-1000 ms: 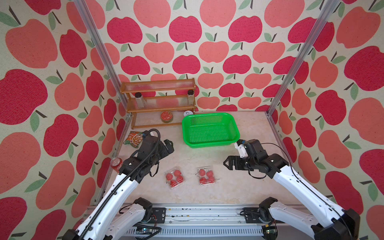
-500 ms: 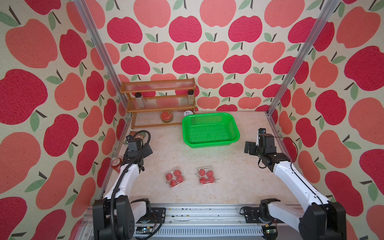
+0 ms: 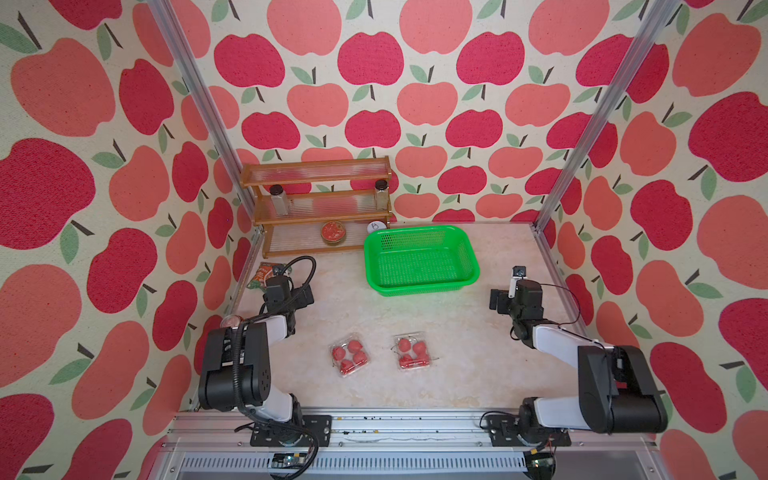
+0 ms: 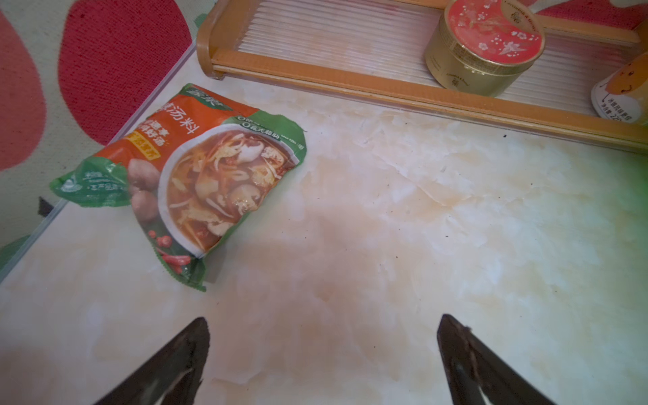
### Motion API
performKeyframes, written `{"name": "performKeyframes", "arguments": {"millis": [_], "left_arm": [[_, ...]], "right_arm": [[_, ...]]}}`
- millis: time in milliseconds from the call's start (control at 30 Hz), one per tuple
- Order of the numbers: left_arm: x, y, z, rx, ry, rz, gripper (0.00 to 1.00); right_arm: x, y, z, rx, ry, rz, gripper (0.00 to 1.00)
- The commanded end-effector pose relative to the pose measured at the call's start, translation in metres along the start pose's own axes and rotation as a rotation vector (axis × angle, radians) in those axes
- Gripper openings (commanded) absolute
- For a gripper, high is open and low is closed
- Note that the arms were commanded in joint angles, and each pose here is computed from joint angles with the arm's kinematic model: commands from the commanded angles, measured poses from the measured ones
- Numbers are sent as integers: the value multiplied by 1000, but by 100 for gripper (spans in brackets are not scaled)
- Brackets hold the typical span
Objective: Pack strawberries into containers
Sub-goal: Reset both arms
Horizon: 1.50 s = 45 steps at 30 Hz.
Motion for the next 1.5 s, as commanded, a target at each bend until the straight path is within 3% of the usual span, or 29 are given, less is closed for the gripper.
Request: {"name": "performKeyframes", "arguments": {"millis": [0, 233, 300, 400, 467, 533, 567, 633, 733, 1467], "left_arm": [[5, -12, -10, 64, 84, -41, 99], [0, -9, -8, 57, 103, -66, 99], [-1, -9, -8, 54, 110, -77, 99], [-2, -7, -7, 55, 111, -87, 99], [-4, -5, -7, 57, 105, -105, 99], [-8, 12, -3, 60, 87, -163, 99], [-12, 15, -3, 66, 74, -275, 99], [-15, 14, 3, 12, -7, -226, 99], [-9, 12, -5, 59, -21, -211, 99], [-8, 12, -6, 67, 5, -206, 99]], "right_arm": [[8, -20, -4, -15, -2, -110, 99], [13, -1, -4, -3, -73, -198, 99], [12, 7, -4, 11, -42, -292, 99], [12, 3, -5, 10, -53, -210, 99], [13, 4, -4, 2, -52, -247, 99], [12, 4, -4, 3, -53, -237, 99], [12, 3, -5, 4, -50, -228, 99], [12, 3, -3, -9, -52, -238, 99], [13, 2, -1, -18, -55, -228, 99], [13, 2, 2, -35, -49, -225, 99]]}}
Point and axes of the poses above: each gripper's point midway between its finger pads, its own x axis out along the fingers, its own z axis along the line the jaws close on, y = z × x, the point moved 9 cm from there along -x, back along the fingers, and after that the axes turned 7 degrees about -x, right-handed, at the moved point
